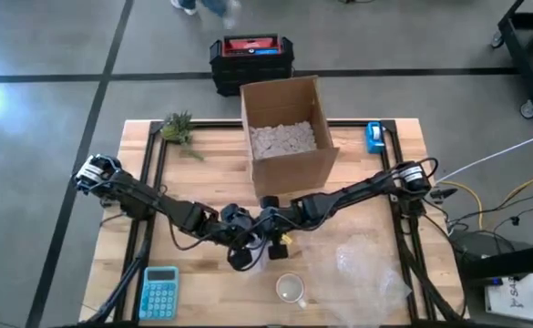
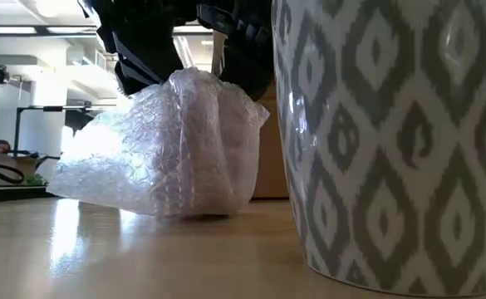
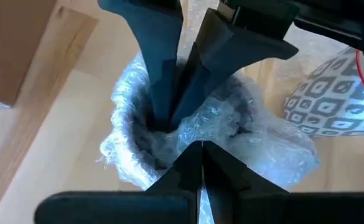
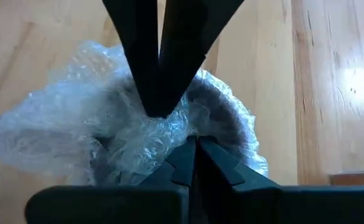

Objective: Wrap mug
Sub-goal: Wrap the purple mug with the left bubble wrap

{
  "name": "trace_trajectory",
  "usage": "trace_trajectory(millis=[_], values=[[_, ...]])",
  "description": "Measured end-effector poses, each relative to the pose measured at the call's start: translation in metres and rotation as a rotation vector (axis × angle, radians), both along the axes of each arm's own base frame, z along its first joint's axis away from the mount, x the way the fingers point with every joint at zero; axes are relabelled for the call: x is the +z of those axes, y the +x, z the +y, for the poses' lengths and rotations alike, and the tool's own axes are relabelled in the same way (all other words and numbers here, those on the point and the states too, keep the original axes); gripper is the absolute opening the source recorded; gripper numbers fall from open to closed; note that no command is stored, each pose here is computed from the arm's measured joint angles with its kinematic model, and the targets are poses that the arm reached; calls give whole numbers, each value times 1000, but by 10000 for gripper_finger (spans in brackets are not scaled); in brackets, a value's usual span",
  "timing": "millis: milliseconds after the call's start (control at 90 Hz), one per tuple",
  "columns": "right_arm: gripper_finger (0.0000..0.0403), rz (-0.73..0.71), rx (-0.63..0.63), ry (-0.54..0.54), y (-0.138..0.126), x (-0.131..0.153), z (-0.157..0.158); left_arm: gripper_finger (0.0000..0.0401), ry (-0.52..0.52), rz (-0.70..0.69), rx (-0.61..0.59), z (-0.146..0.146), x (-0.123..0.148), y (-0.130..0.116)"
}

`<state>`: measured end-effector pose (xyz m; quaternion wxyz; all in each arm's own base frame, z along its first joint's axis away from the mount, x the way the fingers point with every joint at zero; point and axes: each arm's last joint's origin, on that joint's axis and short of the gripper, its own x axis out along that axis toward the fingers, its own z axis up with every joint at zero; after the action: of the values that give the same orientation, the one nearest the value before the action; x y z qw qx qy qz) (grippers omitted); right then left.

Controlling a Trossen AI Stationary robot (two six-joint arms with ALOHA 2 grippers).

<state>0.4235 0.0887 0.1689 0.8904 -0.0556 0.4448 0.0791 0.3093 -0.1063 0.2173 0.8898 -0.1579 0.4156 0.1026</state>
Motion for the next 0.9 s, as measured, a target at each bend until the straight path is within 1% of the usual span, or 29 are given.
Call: trace_trajectory(millis=[122,256,400,489,544,611,778,900], values=[[2,-3,13,-6,0,0,0,0,2,30,1,0,-12,2],[2,-2,28,-12,-2,6,-1,0,-33,39,-11,-1,-18,3],[2,-9,51,-43,-9,22,-4,0,-44,46,-20,0,-18,2],[2,-71,72,-57,-12,43,-4,0,-60,31,-23,0,-16,3],[2,-98,79,-60,-15,54,-5,0,-52,16,-35,0,-15,4],[2,-111,86,-59,-17,60,-4,0,-47,4,-46,-1,-15,5],[2,-93,94,-55,-19,57,0,0,-45,-7,-52,-1,-14,6],[2,-35,102,-40,-12,34,3,0,-47,-12,-52,-1,-14,6]])
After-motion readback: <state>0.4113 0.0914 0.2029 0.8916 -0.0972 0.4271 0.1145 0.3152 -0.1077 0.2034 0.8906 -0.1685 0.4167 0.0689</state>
